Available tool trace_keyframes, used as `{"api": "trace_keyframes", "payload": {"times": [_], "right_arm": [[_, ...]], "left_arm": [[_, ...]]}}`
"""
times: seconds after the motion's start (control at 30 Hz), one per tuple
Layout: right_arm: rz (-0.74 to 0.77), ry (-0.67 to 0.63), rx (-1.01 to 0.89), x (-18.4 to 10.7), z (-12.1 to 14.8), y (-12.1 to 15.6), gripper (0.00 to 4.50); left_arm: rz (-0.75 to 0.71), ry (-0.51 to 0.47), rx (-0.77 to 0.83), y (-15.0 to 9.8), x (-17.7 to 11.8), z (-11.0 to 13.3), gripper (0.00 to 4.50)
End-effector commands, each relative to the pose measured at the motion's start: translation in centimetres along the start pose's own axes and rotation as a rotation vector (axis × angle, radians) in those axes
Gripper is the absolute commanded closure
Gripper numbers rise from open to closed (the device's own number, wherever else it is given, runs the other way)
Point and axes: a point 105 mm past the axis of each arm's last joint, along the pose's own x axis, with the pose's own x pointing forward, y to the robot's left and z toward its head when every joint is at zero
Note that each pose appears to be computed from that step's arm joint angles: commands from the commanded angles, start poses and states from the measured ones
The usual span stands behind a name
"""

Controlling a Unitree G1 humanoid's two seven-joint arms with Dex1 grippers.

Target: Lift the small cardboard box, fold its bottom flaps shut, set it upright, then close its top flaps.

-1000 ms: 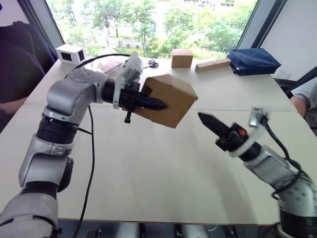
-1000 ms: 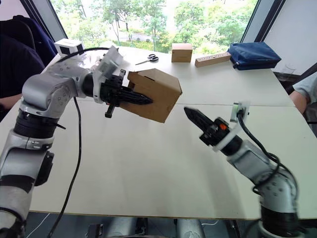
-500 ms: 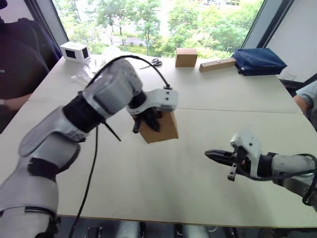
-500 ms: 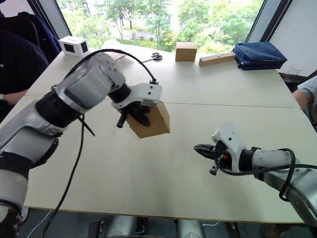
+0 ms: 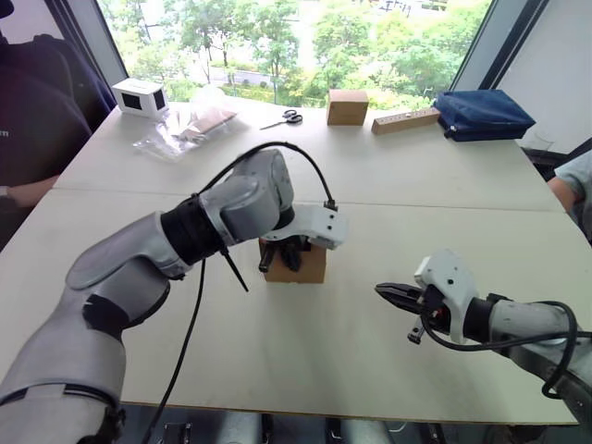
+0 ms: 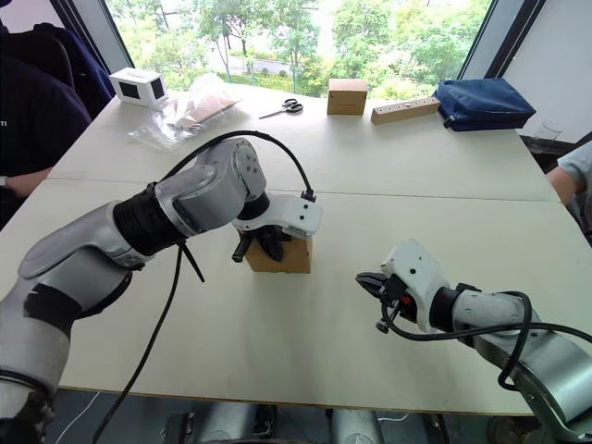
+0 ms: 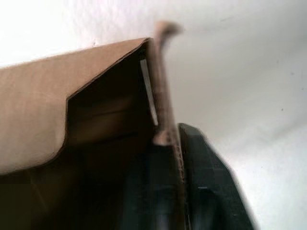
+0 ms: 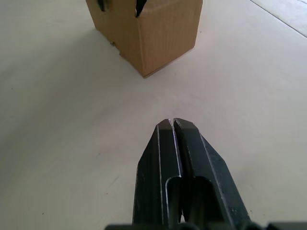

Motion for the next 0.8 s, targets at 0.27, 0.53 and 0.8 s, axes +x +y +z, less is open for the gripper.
{"api": "trace_keyframes", "payload": {"times": [0.27, 0.53, 0.8], "right_arm": [[-0.006, -0.034, -0.045, -0.1, 1.1, -1.2, 4.5], [0.074, -0.219, 0.053, 0.3, 4.2, -2.5, 4.5], [0.099, -0.372, 0.052, 2.4, 7.6, -5.4, 4.5]], "left_arm": [[0.053, -0.107, -0.055, 0.9, -3.8, 1.6, 0.09], [0.095, -0.474, -0.072, 1.1, -11.4, 1.6, 0.09], [0.42, -0.963, -0.198, 3.2, -14.8, -2.9, 0.09]]}}
